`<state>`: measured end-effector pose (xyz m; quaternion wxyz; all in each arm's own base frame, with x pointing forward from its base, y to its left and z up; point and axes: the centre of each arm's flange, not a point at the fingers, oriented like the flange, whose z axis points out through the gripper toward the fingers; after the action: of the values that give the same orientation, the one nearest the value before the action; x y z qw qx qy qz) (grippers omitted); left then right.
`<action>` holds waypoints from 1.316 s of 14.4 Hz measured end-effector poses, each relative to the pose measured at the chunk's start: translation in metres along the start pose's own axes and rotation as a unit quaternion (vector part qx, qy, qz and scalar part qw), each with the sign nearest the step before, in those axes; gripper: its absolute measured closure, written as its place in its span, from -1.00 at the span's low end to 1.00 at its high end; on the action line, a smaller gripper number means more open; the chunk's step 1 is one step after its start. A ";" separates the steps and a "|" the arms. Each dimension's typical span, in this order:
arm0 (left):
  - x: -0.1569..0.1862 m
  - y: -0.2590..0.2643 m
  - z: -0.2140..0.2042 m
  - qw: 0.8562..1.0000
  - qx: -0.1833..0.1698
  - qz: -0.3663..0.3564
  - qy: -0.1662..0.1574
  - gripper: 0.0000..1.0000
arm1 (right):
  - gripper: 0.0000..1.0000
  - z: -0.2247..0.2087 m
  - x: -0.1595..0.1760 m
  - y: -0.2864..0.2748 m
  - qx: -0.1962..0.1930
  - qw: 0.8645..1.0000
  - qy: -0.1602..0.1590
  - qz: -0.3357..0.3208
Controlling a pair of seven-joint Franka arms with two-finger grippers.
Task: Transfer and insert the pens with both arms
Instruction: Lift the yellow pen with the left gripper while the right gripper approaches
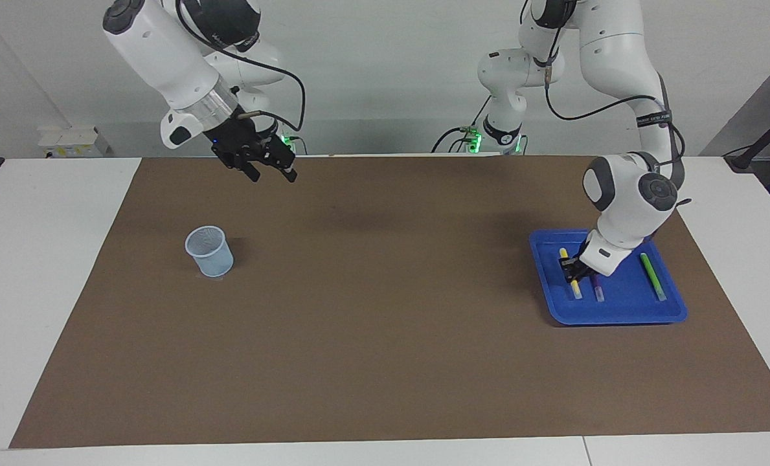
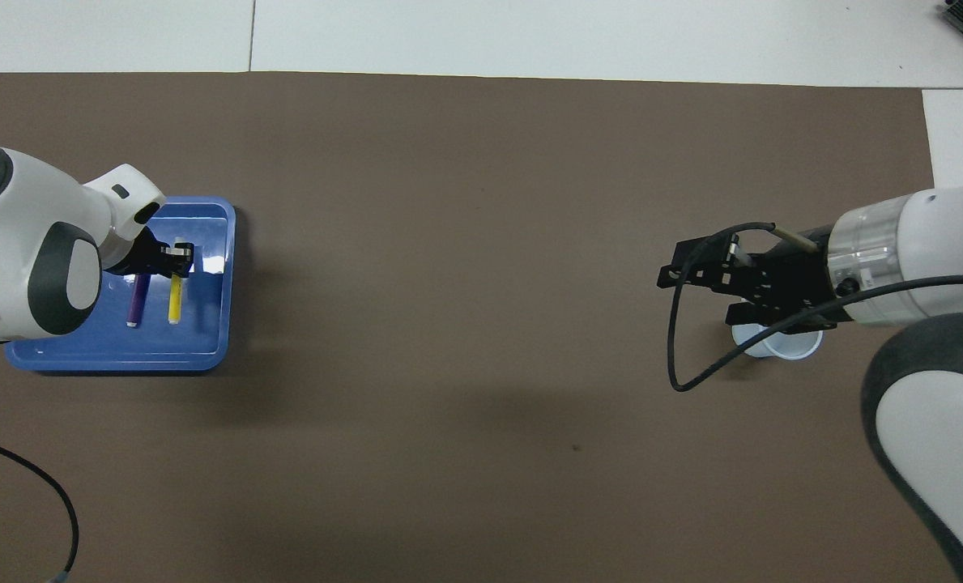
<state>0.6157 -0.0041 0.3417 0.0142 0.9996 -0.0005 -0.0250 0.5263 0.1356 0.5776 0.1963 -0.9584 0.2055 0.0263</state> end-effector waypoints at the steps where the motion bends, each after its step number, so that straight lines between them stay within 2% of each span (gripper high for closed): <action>1: 0.001 0.002 -0.013 1.000 -0.004 -0.007 -0.003 0.66 | -1.00 0.009 -0.005 -0.009 0.011 1.000 0.004 0.016; 4: -0.004 0.011 -0.044 0.999 -0.019 -0.049 -0.008 0.66 | -1.00 0.034 -0.012 -0.021 0.046 0.998 0.011 0.038; 6: -0.010 0.026 -0.066 0.993 -0.042 -0.109 -0.008 0.66 | -1.00 0.043 -0.016 -0.026 0.077 0.996 0.001 0.052; 10: -0.026 0.050 -0.094 0.964 -0.090 -0.246 -0.039 0.66 | -1.00 0.043 -0.015 -0.032 0.109 0.989 0.002 0.095; 14: -0.038 0.088 -0.106 0.920 -0.113 -0.368 -0.078 0.66 | -1.00 0.055 -0.034 -0.061 0.144 0.979 0.010 0.142; 19: -0.051 0.117 -0.123 0.833 -0.177 -0.504 -0.143 0.66 | -1.00 0.097 -0.080 -0.105 0.146 0.981 0.001 0.128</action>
<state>0.5708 -0.1177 0.4704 0.1763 0.8270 0.5058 -0.1706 0.4983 0.2914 0.5372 0.3290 -0.8851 0.3286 0.0197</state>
